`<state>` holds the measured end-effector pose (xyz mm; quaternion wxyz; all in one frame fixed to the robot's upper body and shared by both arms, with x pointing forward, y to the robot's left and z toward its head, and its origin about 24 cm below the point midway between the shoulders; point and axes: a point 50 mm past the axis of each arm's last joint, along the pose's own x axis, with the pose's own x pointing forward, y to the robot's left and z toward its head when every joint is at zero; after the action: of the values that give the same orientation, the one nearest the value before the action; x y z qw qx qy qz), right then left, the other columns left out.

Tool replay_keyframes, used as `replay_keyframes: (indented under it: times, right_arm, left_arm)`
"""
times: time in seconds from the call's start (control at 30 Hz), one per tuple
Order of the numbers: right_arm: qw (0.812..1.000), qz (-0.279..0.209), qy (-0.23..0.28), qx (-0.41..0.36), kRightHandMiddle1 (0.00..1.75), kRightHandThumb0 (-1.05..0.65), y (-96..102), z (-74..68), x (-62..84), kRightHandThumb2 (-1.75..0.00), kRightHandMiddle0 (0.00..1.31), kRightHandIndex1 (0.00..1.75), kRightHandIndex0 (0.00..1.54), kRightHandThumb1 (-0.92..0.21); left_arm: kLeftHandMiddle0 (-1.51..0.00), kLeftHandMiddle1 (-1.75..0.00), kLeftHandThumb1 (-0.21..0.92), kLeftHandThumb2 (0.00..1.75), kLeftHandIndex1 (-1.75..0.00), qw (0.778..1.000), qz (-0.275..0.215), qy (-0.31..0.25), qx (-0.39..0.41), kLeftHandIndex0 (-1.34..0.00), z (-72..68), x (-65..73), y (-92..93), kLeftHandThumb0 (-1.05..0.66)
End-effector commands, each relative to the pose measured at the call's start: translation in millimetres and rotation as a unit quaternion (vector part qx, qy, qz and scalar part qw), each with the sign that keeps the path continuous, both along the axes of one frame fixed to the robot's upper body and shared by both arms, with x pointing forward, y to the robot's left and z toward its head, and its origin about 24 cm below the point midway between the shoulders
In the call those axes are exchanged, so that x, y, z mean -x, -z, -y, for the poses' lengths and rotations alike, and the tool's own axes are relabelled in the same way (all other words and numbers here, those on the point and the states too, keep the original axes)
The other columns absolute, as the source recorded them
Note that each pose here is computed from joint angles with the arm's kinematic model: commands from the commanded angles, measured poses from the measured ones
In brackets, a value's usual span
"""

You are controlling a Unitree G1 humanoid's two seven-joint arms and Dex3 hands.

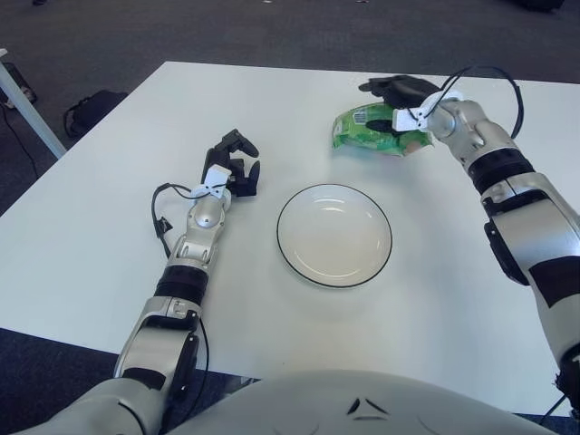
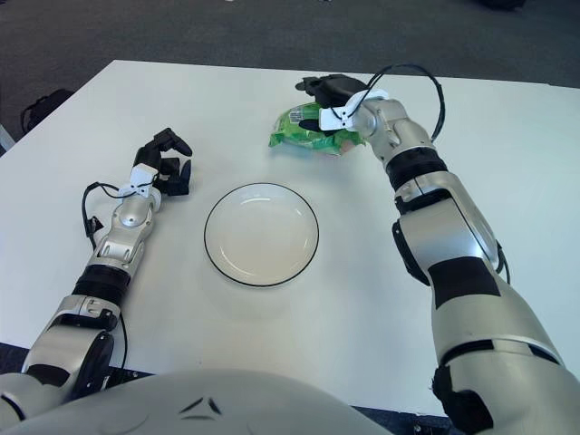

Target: Put the snack into the plate.

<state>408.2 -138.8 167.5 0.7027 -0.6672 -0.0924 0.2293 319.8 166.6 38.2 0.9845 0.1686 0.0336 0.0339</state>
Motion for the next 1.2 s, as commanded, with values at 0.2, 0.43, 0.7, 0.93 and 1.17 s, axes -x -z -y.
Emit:
replay_keyframes:
  times: [0.2, 0.43, 0.7, 0.93, 1.17]
  right_arm:
    - [0.997, -0.061, 0.038, 0.032, 0.0, -1.05, 43.4, 13.6, 4.3, -0.92, 0.0, 0.0, 0.0, -0.92]
    - [0.989, -0.098, 0.104, 0.049, 0.01, -1.05, 66.5, 26.8, 5.8, -0.95, 0.01, 0.0, 0.0, -0.92]
    - [0.98, -0.125, 0.131, 0.082, 0.16, -1.05, 74.8, 37.5, 8.2, -0.99, 0.0, 0.0, 0.0, -0.92]
    - [0.973, -0.122, 0.163, 0.111, 0.36, -1.05, 84.8, 49.9, 11.9, -0.98, 0.0, 0.0, 0.0, -0.92]
    - [0.975, -0.045, 0.18, 0.125, 0.85, -0.85, 89.2, 51.9, 13.6, -0.73, 0.0, 0.28, 0.01, -0.88]
  left_arm:
    - [-1.34, -1.75, 0.3, 1.33, -1.75, 0.997, -0.07, -0.007, 0.004, -0.62, 3.9, 19.9, 33.1, -0.49]
    - [-1.34, -1.75, 0.3, 1.33, -1.75, 0.998, -0.065, -0.009, 0.007, -0.62, 4.9, 21.8, 30.6, -0.49]
    - [-1.34, -1.75, 0.3, 1.33, -1.75, 0.998, -0.059, -0.016, 0.001, -0.62, 5.6, 23.7, 28.6, -0.49]
    - [-1.34, -1.75, 0.3, 1.34, -1.75, 0.998, -0.054, -0.015, 0.002, -0.62, 5.9, 24.3, 27.5, -0.49]
    - [-1.34, -1.75, 0.3, 1.33, -1.75, 0.999, -0.051, -0.016, 0.003, -0.62, 6.7, 24.1, 26.7, -0.49]
